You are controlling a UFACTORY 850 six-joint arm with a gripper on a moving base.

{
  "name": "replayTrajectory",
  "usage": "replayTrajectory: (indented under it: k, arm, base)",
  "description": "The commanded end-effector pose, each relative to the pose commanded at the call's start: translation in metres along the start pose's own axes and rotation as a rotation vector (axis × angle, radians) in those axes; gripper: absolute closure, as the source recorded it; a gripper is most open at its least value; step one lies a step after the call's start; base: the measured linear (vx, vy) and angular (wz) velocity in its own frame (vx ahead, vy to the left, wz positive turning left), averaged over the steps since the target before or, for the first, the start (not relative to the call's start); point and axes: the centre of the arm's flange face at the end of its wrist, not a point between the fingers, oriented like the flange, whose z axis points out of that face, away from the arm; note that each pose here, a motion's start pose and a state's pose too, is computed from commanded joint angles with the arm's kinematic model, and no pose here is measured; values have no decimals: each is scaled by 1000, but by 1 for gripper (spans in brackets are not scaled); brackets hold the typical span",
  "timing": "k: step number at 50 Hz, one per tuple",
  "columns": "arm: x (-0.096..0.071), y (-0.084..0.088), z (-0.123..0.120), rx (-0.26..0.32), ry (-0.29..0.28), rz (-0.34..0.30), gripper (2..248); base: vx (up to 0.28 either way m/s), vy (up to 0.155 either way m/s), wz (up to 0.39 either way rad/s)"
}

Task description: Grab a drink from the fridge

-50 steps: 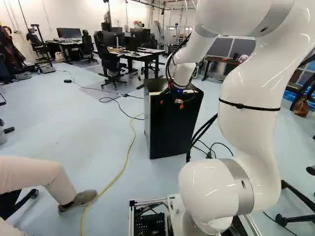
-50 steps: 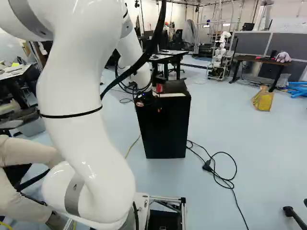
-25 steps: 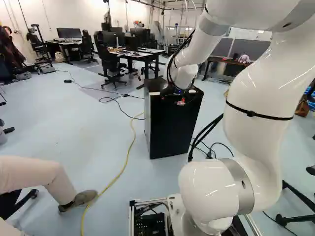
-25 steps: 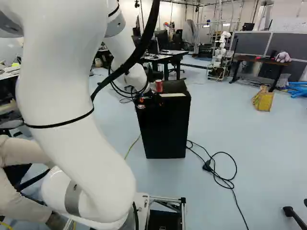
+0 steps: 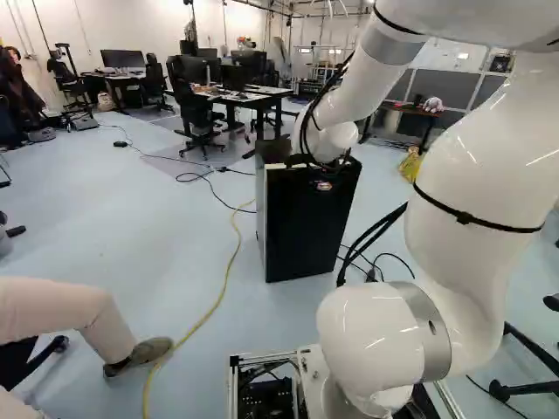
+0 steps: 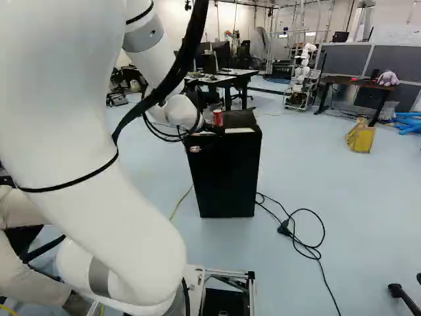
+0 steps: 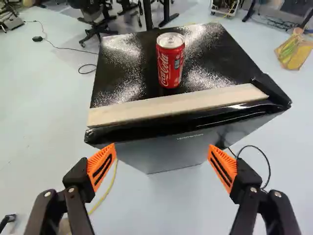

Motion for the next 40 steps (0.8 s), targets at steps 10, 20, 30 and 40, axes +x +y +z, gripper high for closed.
replayTrajectory:
  k: [10, 20, 30, 40]
  arm:
    - [-1, -1, 4, 15, 81, -35, 3]
    - [1, -3, 11, 34, 162, -68, 3]
    - [1, -5, 18, 56, 233, -96, 3]
    - [0, -6, 24, 66, 281, -103, 3]
  base:
    - [0, 0, 0]
    - [0, 0, 0]
    - [0, 0, 0]
    - [0, 0, 0]
